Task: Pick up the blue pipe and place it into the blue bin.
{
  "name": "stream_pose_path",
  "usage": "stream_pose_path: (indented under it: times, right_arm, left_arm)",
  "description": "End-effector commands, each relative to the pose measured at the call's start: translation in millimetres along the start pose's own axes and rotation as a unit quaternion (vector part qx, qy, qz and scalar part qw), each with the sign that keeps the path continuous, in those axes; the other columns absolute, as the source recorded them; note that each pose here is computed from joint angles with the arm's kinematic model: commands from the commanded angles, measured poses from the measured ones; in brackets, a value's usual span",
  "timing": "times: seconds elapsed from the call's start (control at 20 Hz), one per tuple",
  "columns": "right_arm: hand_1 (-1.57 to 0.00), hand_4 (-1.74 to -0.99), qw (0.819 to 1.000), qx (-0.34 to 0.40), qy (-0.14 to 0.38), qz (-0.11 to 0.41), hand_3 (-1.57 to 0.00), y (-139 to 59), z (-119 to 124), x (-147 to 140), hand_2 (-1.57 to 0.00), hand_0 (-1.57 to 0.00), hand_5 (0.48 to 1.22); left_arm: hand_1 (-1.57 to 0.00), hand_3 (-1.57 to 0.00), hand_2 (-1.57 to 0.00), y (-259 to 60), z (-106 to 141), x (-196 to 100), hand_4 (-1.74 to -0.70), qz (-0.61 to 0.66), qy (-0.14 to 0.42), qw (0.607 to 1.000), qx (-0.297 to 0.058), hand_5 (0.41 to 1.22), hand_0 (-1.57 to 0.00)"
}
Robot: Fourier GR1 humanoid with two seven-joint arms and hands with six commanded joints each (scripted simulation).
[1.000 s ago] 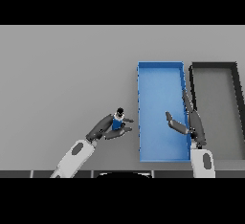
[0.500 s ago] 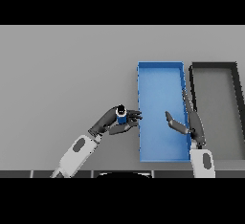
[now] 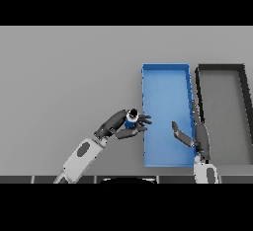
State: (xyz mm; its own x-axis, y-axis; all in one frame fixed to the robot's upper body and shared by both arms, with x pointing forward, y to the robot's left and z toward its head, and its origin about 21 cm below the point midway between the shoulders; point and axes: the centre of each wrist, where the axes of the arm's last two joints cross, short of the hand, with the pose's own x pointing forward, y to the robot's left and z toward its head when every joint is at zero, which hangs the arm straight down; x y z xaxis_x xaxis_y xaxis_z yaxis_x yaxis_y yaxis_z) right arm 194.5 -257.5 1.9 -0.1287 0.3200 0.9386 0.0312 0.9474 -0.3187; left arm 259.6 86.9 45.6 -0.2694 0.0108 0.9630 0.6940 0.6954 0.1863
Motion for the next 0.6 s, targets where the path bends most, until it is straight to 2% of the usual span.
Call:
stream_pose_path:
  times: [0.0,0.1,0.25,0.4,0.45,0.55]
  right_arm:
    - [0.00,-1.138,1.000,-0.027,0.009,0.001,0.00,6.9,15.3,1.8,0.00,0.00,0.643]
    - [0.00,-1.188,0.996,-0.089,0.031,0.004,0.00,21.6,48.0,6.9,0.00,0.00,0.643]
    - [0.00,-1.187,0.992,-0.125,0.030,0.008,0.00,28.5,62.4,21.5,-0.02,0.00,0.642]
    - [-0.02,-1.202,0.992,-0.071,-0.034,-0.095,0.00,19.9,61.7,43.3,-0.09,0.00,0.624]
    - [-0.03,-1.209,0.992,-0.045,-0.039,-0.110,0.00,12.6,59.3,53.1,-0.11,0.00,0.609]
    - [-0.02,-1.224,0.992,0.026,-0.006,-0.127,0.00,7.1,50.3,62.7,-0.12,0.00,0.600]
  left_arm:
    - [-1.57,-1.57,-1.57,1.7,3.2,1.6,-1.47,0.001,-0.004,1.000,-0.002,1.220,-1.57]
    - [-1.57,-1.57,-1.57,-0.9,1.8,0.3,-1.47,-0.001,-0.001,1.000,-0.002,1.220,-1.57]
    - [-1.57,-1.57,-1.57,-0.3,-0.4,3.9,-1.47,-0.001,0.000,1.000,-0.006,1.220,-1.57]
    - [-1.57,-1.57,-1.57,0.3,-2.5,3.4,-1.47,-0.002,0.007,1.000,-0.010,1.221,-1.57]
    - [-1.57,-1.57,-1.57,-0.1,-2.2,3.4,-1.47,0.001,0.002,1.000,-0.010,1.221,-1.57]
    - [-1.57,-1.57,-1.57,1.9,-3.4,5.1,-1.47,-0.003,0.003,1.000,-0.011,1.221,-1.57]
